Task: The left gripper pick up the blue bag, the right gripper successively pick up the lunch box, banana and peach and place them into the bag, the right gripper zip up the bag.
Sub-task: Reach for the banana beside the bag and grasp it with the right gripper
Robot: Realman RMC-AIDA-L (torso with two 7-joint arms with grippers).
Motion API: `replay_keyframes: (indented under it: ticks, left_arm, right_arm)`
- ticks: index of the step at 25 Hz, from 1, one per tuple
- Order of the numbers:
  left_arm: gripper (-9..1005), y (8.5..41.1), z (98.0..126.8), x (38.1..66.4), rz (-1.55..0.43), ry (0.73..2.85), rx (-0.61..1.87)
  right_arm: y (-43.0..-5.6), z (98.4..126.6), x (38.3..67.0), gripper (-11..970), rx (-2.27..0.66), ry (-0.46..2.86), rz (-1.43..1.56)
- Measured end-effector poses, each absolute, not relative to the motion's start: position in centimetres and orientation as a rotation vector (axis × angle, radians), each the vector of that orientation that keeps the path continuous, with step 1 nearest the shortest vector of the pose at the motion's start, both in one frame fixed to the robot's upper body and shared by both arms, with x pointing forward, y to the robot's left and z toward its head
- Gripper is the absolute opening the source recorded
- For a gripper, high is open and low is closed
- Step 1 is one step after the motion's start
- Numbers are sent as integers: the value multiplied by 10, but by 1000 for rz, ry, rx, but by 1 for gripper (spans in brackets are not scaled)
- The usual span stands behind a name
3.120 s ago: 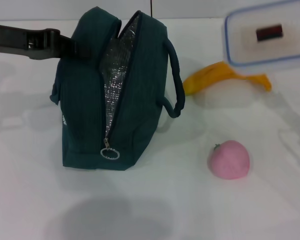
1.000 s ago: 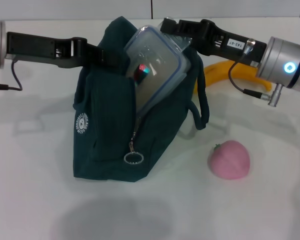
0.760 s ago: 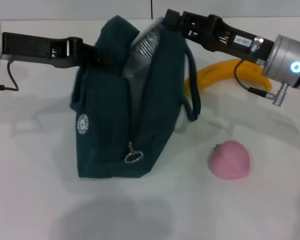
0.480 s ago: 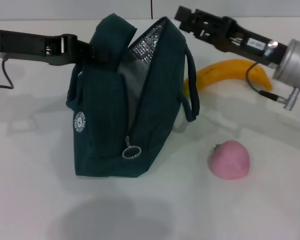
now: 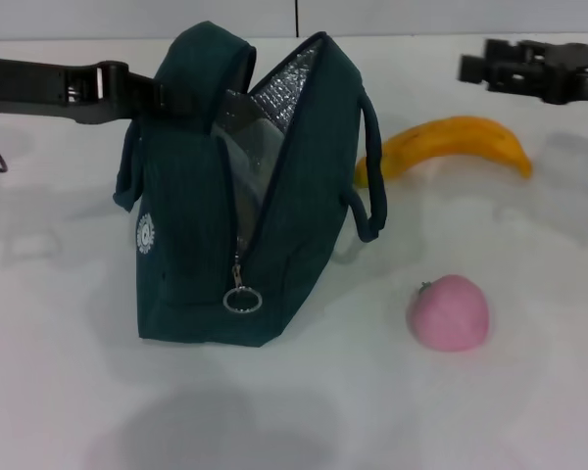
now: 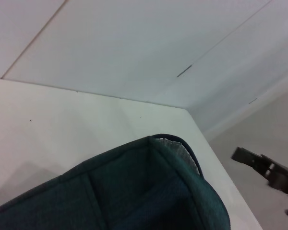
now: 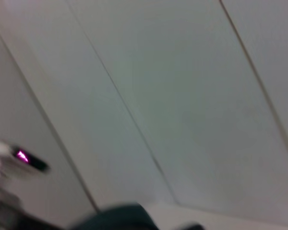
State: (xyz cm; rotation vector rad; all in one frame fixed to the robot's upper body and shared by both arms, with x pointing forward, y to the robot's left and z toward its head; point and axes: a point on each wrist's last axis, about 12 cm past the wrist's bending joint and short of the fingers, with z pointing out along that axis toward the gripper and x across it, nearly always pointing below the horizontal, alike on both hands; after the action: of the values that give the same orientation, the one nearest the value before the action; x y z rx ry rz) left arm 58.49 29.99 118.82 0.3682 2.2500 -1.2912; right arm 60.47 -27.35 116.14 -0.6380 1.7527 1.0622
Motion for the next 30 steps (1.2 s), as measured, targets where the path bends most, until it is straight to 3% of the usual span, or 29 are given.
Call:
replay_keyframes:
  ticks: [6,17,30]
  left_arm:
    - [37,299,1188,585,-1290,2252,375]
    - [37,296,1190,587,-1288,2251,391]
    - [36,288,1193,591,-1288,2249,423]
  right_arm:
    - [-291,1188,632,785,-832,2072,716]
    - [-269,1217,671,787,-1124,2324,238]
    - [-248,1191,679,870,-1155,2301,230]
